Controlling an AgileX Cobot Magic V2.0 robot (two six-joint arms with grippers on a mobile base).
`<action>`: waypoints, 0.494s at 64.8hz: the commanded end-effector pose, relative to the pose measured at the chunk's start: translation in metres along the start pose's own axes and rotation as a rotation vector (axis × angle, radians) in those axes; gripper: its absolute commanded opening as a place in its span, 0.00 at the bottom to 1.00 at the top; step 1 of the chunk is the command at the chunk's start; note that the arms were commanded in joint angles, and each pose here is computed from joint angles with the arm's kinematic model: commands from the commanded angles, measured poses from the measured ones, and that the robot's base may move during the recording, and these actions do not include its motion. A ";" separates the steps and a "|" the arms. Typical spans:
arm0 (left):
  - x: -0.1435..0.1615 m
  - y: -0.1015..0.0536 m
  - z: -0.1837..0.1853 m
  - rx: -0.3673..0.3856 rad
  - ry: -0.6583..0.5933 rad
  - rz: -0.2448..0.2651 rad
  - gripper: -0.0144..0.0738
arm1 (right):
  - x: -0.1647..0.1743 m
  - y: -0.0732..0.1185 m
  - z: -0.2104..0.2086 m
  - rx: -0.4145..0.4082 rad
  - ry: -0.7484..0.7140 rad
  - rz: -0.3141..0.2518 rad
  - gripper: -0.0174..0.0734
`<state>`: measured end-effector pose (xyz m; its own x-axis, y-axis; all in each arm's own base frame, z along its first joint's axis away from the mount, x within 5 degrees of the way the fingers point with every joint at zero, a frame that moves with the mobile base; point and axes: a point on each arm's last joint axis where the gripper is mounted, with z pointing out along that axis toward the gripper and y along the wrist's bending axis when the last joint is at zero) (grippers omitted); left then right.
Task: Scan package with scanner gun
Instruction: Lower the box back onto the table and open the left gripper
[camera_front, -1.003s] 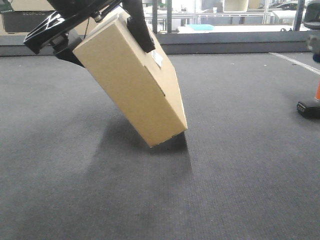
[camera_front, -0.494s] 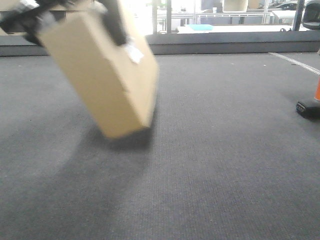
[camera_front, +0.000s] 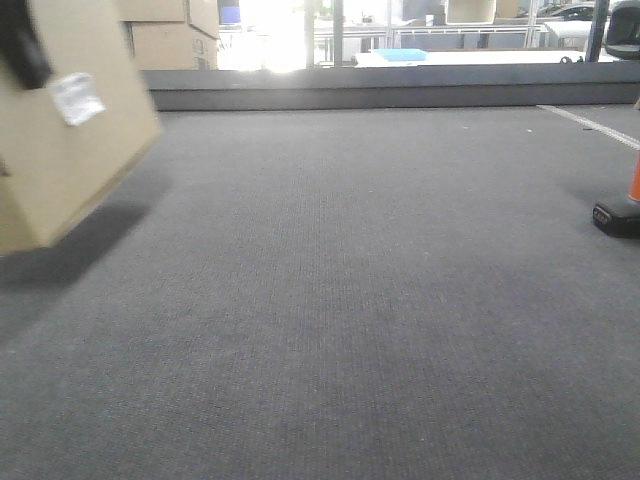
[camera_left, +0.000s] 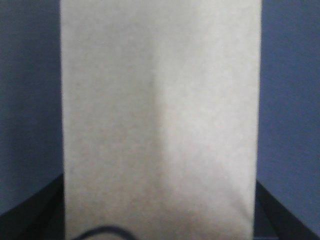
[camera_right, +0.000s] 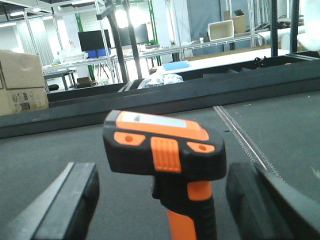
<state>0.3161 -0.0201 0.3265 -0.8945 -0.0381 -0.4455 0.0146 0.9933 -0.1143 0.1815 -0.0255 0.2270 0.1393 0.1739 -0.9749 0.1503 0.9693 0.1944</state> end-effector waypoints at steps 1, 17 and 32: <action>-0.003 0.019 -0.008 -0.054 -0.034 -0.014 0.04 | -0.004 0.000 -0.005 -0.002 -0.001 -0.001 0.63; 0.005 0.047 -0.002 -0.136 0.025 0.060 0.04 | -0.011 0.002 -0.011 -0.009 -0.002 0.000 0.63; 0.007 0.045 0.000 -0.120 0.039 0.052 0.04 | -0.010 0.002 -0.012 -0.008 0.007 0.000 0.63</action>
<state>0.3112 0.0255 0.3170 -0.9155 0.0171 -0.4019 0.0074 0.9996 0.0257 0.1708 -0.0233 0.2347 0.1177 0.1810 -0.9764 0.1428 0.9700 0.1970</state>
